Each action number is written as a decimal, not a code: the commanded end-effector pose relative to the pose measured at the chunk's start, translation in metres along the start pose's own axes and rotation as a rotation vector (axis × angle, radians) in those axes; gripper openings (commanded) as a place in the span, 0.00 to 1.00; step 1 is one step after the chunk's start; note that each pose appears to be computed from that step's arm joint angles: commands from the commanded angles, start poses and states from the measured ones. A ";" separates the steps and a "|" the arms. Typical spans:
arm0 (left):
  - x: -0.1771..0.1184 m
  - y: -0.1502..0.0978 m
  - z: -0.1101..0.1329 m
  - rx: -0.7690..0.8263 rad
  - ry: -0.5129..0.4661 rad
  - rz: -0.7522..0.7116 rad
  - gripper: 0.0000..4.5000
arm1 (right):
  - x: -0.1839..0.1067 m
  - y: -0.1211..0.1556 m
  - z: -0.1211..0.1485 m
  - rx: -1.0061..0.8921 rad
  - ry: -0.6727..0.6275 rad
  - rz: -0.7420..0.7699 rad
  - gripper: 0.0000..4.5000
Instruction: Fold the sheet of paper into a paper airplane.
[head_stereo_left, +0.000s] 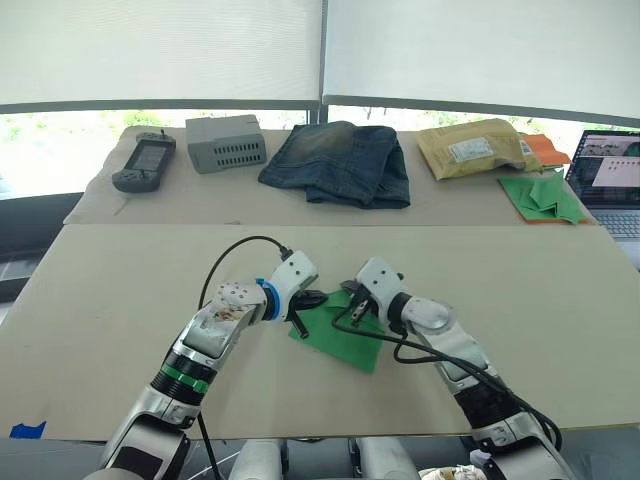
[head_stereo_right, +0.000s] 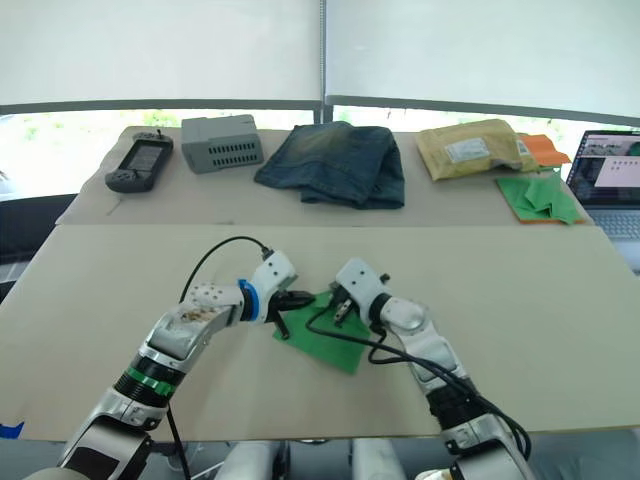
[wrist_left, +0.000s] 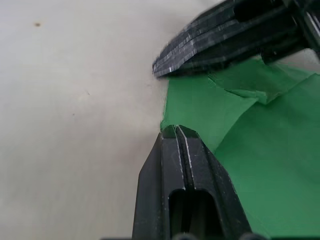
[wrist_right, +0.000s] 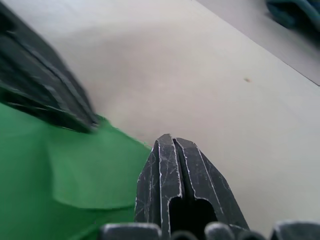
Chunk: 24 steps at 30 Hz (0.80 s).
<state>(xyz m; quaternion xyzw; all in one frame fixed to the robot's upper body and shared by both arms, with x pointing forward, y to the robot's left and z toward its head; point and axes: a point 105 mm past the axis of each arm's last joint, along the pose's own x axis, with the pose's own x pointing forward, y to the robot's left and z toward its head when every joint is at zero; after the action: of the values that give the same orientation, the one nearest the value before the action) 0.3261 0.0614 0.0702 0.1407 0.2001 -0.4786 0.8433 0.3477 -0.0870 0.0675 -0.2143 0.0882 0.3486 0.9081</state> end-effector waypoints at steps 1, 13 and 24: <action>0.005 -0.008 -0.020 -0.032 0.074 -0.018 0.00 | -0.012 -0.015 -0.035 0.053 0.126 -0.072 0.00; 0.004 -0.009 -0.021 -0.027 0.079 -0.025 0.00 | -0.017 0.002 0.033 0.040 -0.164 0.042 0.00; -0.004 0.002 -0.027 -0.032 0.093 0.036 0.00 | -0.008 0.034 0.002 0.011 -0.010 0.164 0.00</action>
<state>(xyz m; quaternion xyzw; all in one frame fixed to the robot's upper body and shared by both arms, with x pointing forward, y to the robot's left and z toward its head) 0.3244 0.0630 0.0713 0.1460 0.1956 -0.4751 0.8454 0.3226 -0.0695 0.0695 -0.1935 0.0837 0.4148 0.8852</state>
